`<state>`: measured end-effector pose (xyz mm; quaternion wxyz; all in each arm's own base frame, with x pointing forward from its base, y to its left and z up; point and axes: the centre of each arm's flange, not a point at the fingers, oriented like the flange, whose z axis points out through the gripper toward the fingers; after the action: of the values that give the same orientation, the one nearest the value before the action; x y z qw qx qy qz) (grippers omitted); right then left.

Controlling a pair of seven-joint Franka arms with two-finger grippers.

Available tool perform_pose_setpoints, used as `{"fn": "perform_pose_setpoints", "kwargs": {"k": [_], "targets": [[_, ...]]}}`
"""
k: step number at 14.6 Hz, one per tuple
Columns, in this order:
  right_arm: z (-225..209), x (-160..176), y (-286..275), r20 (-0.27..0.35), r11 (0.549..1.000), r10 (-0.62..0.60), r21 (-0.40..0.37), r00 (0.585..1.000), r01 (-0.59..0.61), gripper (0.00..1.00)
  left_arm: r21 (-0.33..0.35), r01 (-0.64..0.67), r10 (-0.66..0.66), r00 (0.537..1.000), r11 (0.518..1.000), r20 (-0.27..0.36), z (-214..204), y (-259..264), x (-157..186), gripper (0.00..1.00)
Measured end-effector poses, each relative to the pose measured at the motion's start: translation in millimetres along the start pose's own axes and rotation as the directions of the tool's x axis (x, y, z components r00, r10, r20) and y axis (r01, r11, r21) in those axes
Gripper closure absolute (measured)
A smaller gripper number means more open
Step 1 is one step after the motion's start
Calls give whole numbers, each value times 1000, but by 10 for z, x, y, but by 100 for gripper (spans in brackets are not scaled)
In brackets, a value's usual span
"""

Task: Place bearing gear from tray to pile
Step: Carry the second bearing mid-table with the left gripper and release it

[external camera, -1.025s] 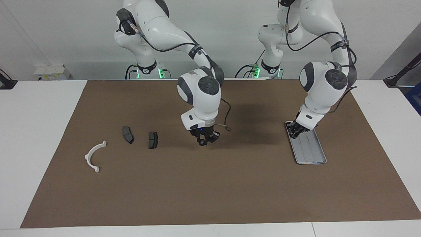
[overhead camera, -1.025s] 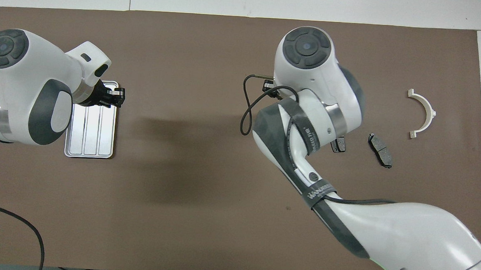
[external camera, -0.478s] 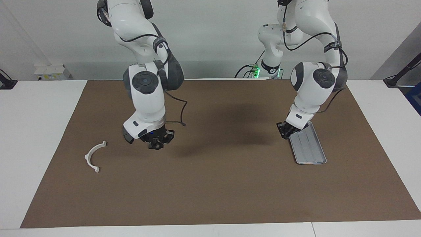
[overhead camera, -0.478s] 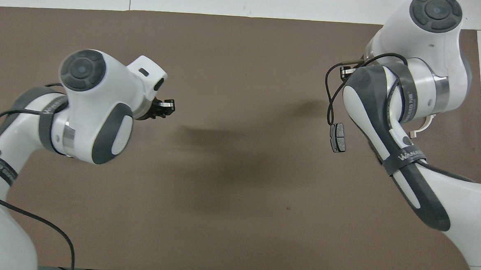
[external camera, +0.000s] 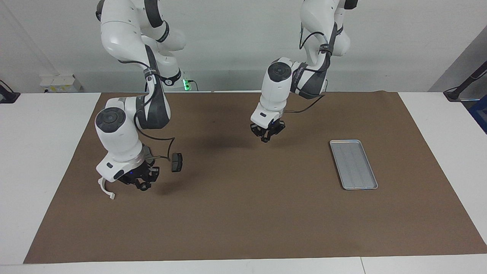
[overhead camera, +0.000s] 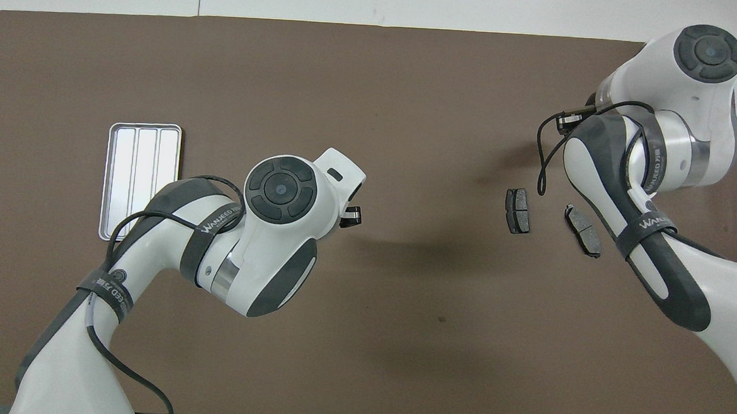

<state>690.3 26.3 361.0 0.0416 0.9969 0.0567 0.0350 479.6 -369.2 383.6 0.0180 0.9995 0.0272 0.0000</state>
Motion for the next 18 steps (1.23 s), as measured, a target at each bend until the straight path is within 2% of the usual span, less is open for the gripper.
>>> {"fn": "perform_pose_setpoints", "kwargs": {"k": [8, 18], "targets": [[628, -33, 14, -23, 1000, 3, 16, 1000, -3, 64, 15, -10, 10, 1000, 1000, -24, 609, -53, -47, 76], [719, -76, 90, -14, 1000, 15, 18, 1000, -14, 64, 18, -25, 26, 999, 1000, -43, 810, -73, -70, 76]]}}
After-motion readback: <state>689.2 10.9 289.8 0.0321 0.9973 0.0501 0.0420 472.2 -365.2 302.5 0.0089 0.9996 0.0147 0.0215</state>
